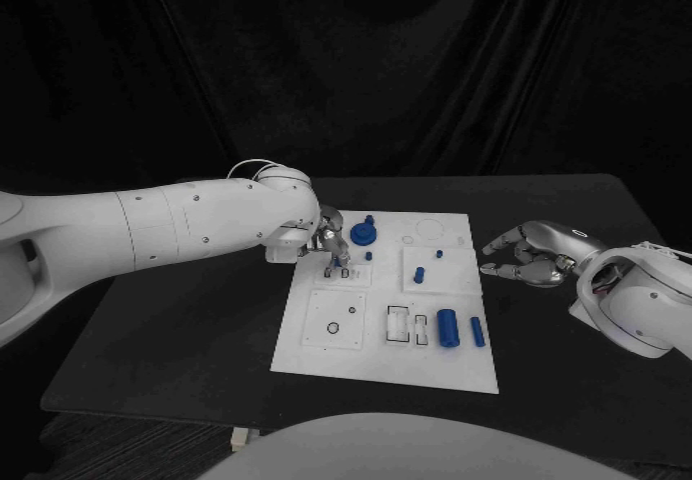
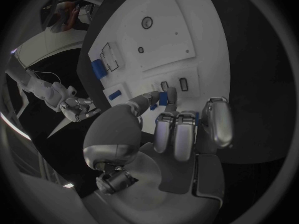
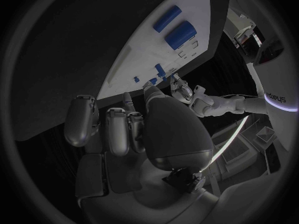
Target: Assemble the parts on the task board
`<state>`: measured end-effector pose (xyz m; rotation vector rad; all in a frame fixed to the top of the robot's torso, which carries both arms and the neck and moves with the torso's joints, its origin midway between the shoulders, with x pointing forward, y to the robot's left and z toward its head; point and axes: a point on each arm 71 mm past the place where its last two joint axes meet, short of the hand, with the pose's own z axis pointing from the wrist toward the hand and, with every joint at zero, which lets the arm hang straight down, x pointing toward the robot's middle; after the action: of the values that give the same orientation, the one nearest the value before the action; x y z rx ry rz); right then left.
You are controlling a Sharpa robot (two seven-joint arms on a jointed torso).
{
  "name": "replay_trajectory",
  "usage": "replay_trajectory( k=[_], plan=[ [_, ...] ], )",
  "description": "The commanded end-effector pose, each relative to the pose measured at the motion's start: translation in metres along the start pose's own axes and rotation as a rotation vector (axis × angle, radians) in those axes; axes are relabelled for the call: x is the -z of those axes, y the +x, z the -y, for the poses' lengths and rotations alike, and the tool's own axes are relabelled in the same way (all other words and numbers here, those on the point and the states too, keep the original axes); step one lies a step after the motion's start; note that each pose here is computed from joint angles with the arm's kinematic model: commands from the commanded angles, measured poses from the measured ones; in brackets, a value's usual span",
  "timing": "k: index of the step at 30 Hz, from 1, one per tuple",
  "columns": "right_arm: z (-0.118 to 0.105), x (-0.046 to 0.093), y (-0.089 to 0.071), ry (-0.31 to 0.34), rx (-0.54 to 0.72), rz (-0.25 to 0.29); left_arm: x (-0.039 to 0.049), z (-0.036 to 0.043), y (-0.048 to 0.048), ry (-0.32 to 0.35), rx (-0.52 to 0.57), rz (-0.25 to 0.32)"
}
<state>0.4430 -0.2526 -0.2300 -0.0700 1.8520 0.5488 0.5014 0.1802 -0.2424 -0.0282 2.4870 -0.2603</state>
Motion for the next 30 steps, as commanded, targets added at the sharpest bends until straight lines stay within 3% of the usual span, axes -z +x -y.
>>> replay_trajectory(
  k=[1,11,30],
  plan=[
    [0.0007,0.0000,0.0017,0.014,0.002,-0.009,-0.0013,0.0034,-0.0001,0.013,-0.005,-0.014],
    [0.0007,0.0000,0.0018,0.014,0.002,-0.011,-0.0041,0.0073,0.0012,0.011,-0.019,-0.033],
    [0.0008,-0.0004,0.0022,0.014,0.003,-0.014,-0.0070,0.0056,0.0029,-0.016,-0.034,-0.061]
  ],
)
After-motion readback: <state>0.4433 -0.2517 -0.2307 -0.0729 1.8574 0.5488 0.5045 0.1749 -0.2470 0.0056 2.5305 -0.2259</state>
